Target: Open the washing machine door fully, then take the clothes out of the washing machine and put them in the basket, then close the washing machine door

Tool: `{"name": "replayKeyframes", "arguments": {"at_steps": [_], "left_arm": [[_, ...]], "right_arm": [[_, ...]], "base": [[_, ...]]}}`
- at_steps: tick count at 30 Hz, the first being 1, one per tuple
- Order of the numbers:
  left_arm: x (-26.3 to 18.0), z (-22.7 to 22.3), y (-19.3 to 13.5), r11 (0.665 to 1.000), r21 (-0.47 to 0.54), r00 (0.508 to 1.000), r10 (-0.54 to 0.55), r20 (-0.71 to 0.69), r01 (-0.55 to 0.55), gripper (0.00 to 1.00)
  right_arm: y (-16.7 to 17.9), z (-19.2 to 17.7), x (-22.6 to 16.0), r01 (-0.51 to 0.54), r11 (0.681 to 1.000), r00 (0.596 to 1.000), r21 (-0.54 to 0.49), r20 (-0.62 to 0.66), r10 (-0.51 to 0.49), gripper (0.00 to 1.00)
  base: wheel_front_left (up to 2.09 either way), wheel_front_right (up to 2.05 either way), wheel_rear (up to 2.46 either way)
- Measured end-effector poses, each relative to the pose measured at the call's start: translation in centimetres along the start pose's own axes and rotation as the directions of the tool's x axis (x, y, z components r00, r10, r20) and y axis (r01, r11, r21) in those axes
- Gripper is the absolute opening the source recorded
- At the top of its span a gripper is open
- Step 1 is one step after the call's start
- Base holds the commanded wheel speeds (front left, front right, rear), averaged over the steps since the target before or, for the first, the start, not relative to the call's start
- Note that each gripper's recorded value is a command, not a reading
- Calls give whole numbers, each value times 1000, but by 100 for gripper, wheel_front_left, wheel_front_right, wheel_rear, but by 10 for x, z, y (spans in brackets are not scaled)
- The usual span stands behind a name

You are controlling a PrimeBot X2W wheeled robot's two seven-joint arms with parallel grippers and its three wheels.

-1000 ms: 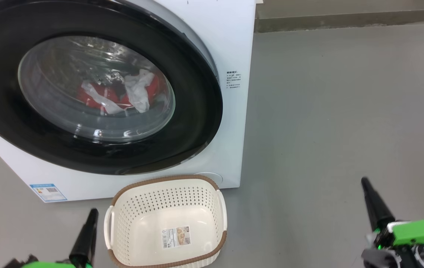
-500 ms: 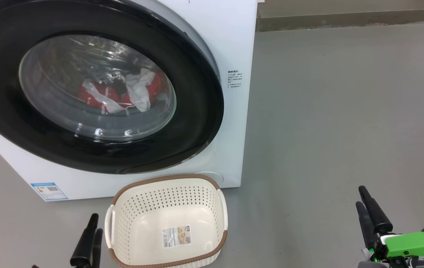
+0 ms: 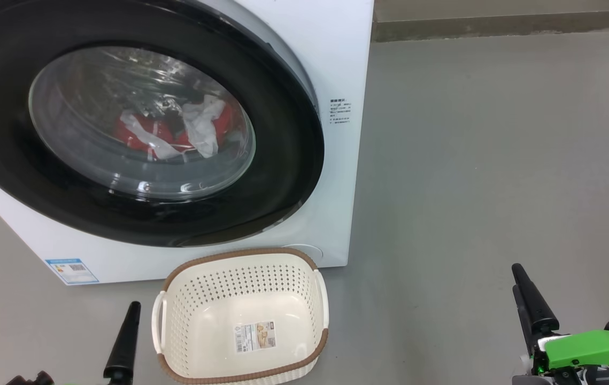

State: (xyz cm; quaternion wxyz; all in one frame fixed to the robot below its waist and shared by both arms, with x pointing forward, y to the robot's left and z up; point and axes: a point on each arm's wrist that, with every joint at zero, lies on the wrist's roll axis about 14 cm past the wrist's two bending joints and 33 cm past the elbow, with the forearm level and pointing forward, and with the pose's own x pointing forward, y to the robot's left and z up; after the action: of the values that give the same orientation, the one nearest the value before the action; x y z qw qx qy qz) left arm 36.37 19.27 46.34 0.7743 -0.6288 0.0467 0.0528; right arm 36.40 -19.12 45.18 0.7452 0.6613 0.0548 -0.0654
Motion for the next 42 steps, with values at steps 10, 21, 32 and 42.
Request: {"name": "replayKeyframes", "arguments": {"at_steps": [10, 21, 32, 42], "left_arm": [[1, 4, -7, 989, 149, 1000, -20, 17, 17, 100], [1, -1, -13, 936, 351, 999, -36, 11, 30, 100], [-3, -4, -8, 867, 497, 1000, -15, 14, 6, 100], [-4, -3, -14, 805, 593, 999, -44, 27, 19, 100]], "right_arm": [[0, -4, 2, -2, 987, 1000, -161, -25, -2, 100], [-1, -12, 3, -16, 937, 999, -349, -52, -2, 100], [0, -15, 2, -37, 882, 998, -470, -61, 9, 100], [-2, -14, 1, -45, 829, 998, -557, -63, 12, 100]], "base": [[0, 0, 0], [0, 0, 0], [0, 0, 0], [0, 0, 0]]}}
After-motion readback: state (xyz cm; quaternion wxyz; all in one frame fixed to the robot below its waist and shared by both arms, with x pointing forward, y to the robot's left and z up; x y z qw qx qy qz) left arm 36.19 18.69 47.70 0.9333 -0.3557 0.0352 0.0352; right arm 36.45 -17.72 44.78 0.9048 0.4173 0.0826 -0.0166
